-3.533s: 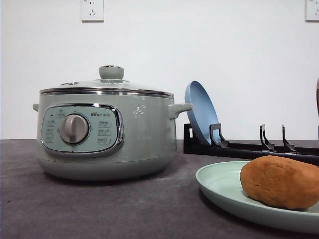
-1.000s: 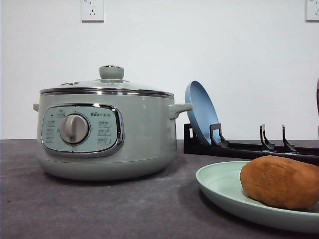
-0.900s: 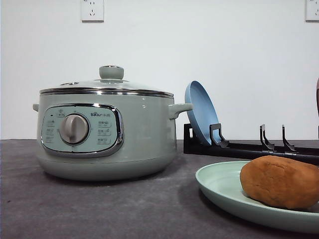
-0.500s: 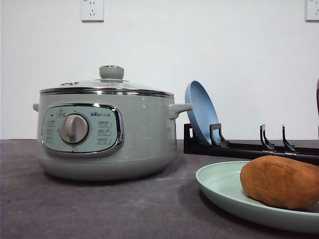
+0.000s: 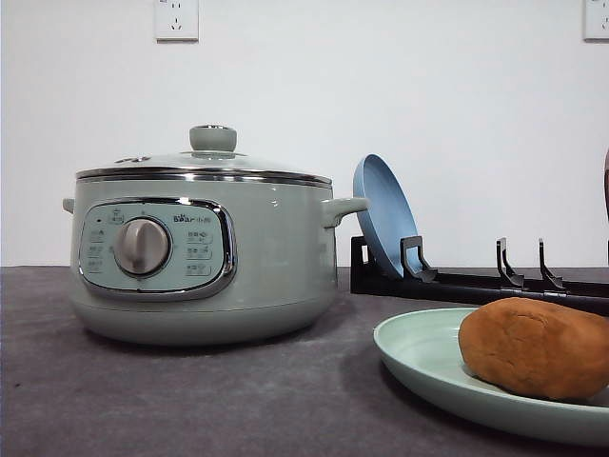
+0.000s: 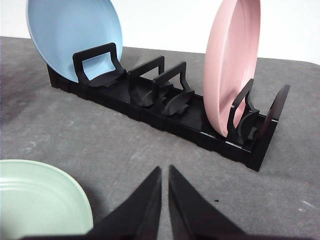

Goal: Transfer potato from steamer to green plate

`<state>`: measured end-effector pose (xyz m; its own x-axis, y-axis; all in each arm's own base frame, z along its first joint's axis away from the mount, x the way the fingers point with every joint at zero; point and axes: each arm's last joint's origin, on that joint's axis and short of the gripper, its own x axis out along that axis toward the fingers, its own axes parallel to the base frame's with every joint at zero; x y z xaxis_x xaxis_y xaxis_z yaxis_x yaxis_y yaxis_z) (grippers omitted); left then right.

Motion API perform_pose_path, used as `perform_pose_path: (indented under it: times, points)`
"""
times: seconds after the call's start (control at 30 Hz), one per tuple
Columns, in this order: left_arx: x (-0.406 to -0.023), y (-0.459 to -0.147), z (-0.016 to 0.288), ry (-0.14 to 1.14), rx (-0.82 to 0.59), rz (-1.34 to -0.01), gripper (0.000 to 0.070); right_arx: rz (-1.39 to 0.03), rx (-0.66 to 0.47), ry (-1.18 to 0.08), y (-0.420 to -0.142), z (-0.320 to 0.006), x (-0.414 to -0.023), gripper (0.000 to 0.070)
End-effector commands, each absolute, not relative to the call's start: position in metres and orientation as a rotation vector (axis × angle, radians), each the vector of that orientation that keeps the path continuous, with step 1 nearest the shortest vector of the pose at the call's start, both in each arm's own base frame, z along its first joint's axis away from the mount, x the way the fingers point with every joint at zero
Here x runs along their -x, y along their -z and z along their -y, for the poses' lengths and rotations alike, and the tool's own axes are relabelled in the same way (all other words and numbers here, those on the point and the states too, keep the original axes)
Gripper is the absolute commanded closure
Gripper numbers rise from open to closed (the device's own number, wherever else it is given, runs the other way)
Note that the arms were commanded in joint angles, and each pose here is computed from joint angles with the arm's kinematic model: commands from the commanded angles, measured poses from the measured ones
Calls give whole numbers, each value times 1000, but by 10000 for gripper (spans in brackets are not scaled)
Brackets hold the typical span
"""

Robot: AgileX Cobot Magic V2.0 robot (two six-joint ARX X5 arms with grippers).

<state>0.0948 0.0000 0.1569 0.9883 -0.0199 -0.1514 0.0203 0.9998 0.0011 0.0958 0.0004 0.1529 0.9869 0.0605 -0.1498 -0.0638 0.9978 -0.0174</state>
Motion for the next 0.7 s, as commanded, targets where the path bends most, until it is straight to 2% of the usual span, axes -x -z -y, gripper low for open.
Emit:
perform_pose_path:
  times: [0.0,0.67]
  points:
    - [-96,-149,0,22,5,-179,700,-148,27,-58,-152,0,-96,687]
    - [-96,-149,0,22,5,-179,700,-148,27,-58,-152,0,-96,687]
